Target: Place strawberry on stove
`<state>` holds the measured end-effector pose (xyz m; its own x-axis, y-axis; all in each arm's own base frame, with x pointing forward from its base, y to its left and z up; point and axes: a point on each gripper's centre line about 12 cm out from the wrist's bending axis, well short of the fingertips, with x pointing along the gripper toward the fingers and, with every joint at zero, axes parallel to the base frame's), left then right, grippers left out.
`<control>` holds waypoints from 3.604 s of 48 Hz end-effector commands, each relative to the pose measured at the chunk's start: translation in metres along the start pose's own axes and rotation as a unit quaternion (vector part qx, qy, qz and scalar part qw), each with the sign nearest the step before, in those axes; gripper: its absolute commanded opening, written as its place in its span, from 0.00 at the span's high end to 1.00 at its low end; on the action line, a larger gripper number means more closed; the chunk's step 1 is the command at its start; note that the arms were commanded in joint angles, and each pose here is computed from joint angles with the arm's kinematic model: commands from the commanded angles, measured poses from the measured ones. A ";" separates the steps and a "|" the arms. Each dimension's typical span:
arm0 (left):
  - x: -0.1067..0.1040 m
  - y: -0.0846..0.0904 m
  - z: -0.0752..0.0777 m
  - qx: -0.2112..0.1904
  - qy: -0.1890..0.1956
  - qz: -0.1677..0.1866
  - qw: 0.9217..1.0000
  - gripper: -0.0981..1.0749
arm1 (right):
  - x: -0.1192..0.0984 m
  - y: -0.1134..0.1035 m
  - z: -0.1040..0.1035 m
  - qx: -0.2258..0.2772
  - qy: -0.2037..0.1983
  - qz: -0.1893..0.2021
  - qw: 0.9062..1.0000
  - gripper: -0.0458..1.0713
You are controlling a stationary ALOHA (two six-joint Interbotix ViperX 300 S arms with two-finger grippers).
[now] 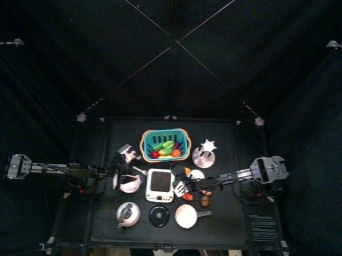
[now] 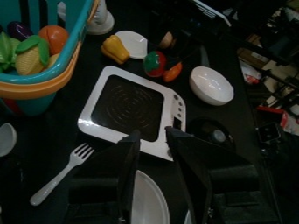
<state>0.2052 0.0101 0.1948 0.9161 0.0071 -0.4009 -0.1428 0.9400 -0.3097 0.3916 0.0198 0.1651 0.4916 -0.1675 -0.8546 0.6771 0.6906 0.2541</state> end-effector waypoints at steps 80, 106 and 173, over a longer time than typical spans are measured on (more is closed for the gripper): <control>-0.001 0.007 0.001 -0.020 0.001 0.024 1.000 0.30 | 0.035 0.034 0.104 -0.313 0.046 0.062 0.947 0.35; -0.001 0.008 -0.001 -0.020 0.004 0.024 1.000 0.30 | 0.041 0.035 0.101 -0.304 0.059 0.080 0.947 0.35; -0.001 0.008 0.000 -0.023 0.002 0.025 0.999 0.30 | -0.001 0.037 0.106 -0.298 0.059 0.085 0.949 0.35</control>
